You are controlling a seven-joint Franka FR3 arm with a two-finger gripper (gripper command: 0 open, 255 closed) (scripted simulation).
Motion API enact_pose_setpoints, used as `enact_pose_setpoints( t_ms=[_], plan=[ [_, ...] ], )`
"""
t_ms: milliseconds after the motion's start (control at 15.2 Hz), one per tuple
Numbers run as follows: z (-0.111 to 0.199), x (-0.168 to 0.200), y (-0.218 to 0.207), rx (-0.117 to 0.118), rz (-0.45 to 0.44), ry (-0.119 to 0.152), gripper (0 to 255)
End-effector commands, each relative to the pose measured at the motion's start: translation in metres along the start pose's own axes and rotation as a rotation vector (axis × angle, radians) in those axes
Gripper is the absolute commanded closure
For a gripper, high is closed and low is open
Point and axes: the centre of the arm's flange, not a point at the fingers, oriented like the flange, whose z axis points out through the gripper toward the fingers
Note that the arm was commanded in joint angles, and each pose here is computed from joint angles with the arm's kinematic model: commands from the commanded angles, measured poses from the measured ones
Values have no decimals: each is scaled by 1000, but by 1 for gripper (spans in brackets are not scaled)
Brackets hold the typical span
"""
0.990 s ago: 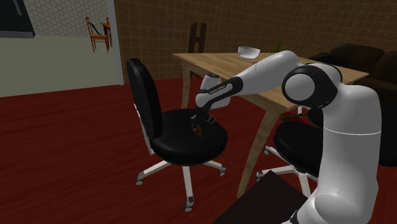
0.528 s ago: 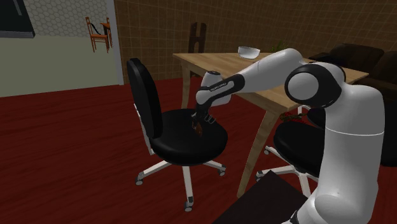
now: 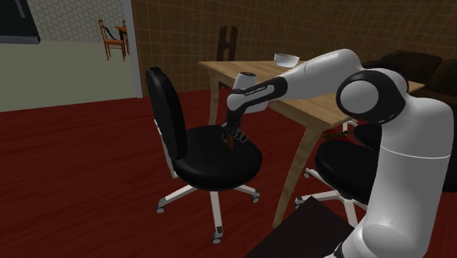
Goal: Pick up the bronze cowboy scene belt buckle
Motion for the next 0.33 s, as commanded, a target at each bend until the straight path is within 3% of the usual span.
enact_pose_setpoints(
  t_ms=[0,264],
  plan=[
    [-10,2,-1,0,0,0,255],
    [-22,4,-1,0,0,0,255]
  ],
)
